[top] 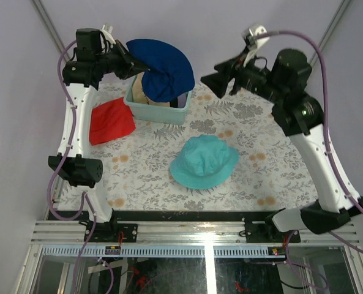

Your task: Stack the hats

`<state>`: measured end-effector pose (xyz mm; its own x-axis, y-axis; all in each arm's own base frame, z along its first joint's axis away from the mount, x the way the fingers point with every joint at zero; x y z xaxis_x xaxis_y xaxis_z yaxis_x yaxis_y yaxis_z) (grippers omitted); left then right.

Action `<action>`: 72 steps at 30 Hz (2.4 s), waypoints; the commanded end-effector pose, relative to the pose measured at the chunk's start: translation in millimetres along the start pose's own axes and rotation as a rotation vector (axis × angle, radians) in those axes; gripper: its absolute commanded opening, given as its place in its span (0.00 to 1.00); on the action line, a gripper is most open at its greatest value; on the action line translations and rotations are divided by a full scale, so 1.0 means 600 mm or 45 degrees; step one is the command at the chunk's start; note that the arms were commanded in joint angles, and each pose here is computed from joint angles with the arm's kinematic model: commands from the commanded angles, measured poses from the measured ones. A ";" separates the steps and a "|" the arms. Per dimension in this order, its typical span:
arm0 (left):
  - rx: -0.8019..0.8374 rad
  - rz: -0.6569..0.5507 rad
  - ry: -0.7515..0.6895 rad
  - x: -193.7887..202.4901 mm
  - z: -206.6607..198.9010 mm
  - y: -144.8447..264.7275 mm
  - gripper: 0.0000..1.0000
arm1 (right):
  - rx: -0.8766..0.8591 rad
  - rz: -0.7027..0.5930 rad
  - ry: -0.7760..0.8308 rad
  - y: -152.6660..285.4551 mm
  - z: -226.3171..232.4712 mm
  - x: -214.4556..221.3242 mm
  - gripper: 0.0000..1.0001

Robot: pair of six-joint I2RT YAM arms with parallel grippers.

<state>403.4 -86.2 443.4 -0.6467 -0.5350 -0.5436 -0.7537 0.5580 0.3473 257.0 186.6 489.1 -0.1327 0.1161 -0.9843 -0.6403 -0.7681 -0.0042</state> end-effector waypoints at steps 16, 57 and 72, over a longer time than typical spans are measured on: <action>0.458 0.457 0.264 0.110 -0.145 0.171 0.00 | -0.836 0.118 -0.399 -0.090 -0.016 0.003 0.77; 0.588 0.438 0.492 0.115 -0.169 0.130 0.00 | 0.138 0.305 0.272 -0.061 0.138 0.072 0.81; 0.566 0.460 0.512 0.128 -0.159 0.127 0.00 | 0.133 0.259 0.248 -0.098 0.143 0.071 0.66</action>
<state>296.1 -144.0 489.8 -0.8960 -0.4435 -0.0214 -0.4427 0.8889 0.1175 220.3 282.9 446.5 -0.1712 -0.2172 -0.9610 -0.6805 -0.6792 0.2747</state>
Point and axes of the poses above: each gripper's point midway between its finger pads, its own y axis back along the fingers, its own z axis along the line the jaws close on, x = y × z, the point moved 8 cm from there along y, back along the fingers, and after that the axes turned 3 degrees about -y, right-handed, at the moved point
